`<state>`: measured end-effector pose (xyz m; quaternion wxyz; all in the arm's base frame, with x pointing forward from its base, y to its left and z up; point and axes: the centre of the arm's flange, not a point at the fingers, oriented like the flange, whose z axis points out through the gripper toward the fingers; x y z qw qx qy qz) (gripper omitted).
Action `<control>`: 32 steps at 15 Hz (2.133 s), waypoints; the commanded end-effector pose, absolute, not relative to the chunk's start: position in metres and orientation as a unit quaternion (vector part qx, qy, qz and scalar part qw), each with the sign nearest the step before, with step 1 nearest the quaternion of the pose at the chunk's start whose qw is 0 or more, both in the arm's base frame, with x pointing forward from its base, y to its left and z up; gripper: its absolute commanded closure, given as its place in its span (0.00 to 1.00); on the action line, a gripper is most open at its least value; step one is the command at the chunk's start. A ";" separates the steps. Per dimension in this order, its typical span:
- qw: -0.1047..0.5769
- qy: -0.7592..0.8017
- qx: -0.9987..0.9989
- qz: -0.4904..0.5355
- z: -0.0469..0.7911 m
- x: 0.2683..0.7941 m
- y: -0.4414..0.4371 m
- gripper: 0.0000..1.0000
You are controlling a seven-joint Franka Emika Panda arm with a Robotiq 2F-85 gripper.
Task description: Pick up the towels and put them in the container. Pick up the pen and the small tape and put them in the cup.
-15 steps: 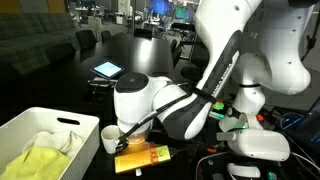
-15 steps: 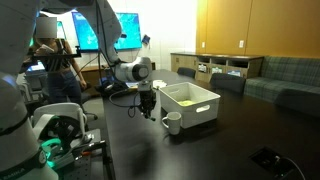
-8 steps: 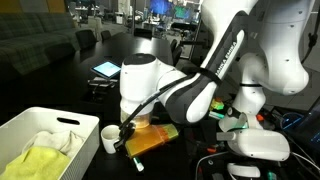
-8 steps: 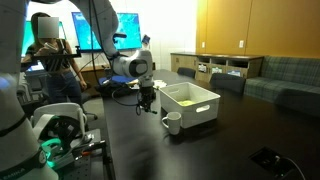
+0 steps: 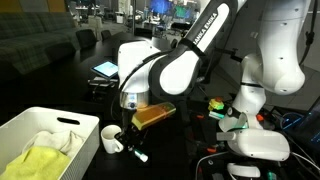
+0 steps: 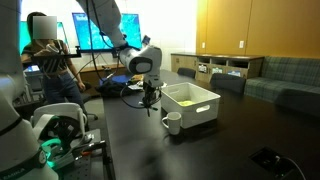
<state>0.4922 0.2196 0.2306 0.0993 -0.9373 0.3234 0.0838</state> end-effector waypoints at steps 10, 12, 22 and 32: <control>0.131 0.229 -0.948 0.178 0.286 0.554 0.124 0.95; 0.140 0.215 -0.948 0.190 0.299 0.571 0.111 0.95; 0.183 0.139 -0.932 0.280 0.294 0.616 0.090 0.95; 0.357 0.249 -0.821 0.368 0.217 0.595 0.062 0.95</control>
